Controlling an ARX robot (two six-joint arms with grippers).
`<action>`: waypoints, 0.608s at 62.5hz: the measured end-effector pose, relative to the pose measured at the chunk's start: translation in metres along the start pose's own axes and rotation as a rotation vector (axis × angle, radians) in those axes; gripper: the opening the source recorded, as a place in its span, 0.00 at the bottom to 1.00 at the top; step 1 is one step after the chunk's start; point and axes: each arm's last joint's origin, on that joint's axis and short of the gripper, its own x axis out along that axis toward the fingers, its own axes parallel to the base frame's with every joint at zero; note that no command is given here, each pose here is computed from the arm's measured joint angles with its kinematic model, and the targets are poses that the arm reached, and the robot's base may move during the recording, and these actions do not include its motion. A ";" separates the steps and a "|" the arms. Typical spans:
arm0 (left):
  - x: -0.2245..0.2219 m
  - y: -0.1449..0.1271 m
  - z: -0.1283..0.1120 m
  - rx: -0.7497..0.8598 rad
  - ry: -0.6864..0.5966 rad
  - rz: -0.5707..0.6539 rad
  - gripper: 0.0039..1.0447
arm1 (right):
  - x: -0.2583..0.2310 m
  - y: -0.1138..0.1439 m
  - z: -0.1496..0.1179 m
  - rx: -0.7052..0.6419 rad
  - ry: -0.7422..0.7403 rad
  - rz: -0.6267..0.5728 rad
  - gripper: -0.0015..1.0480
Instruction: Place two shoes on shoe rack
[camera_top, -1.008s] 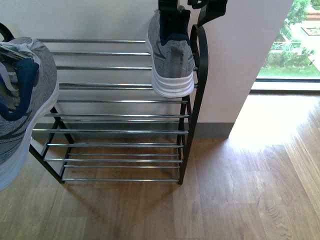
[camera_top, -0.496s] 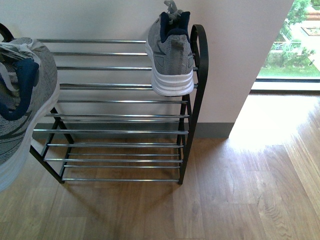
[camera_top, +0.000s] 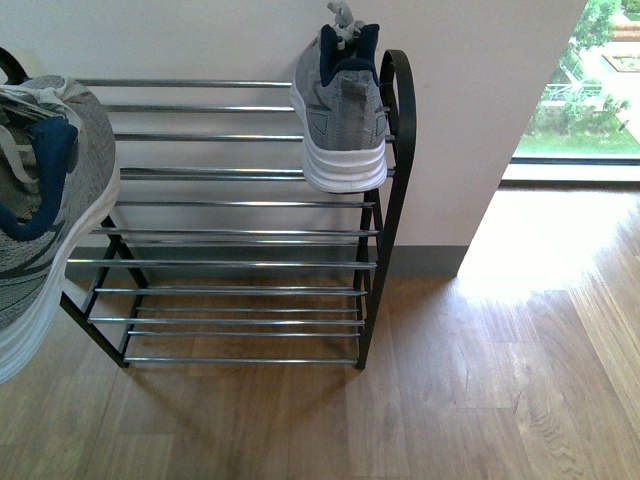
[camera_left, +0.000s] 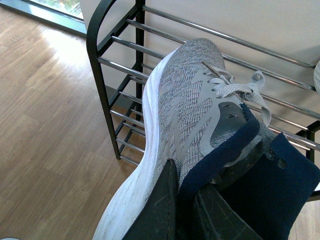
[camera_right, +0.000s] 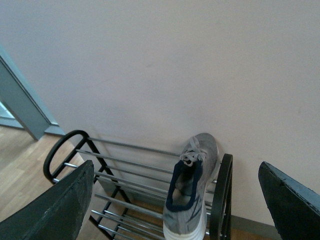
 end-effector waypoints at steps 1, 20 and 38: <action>0.000 0.000 0.000 0.000 0.000 0.000 0.02 | -0.004 -0.001 -0.002 -0.006 -0.009 -0.002 0.91; 0.000 0.000 0.000 0.000 0.001 -0.001 0.02 | -0.047 -0.020 -0.035 -0.065 -0.062 -0.199 0.83; 0.000 0.000 0.000 0.000 -0.001 0.001 0.02 | -0.071 -0.039 -0.081 -0.140 -0.052 -0.271 0.38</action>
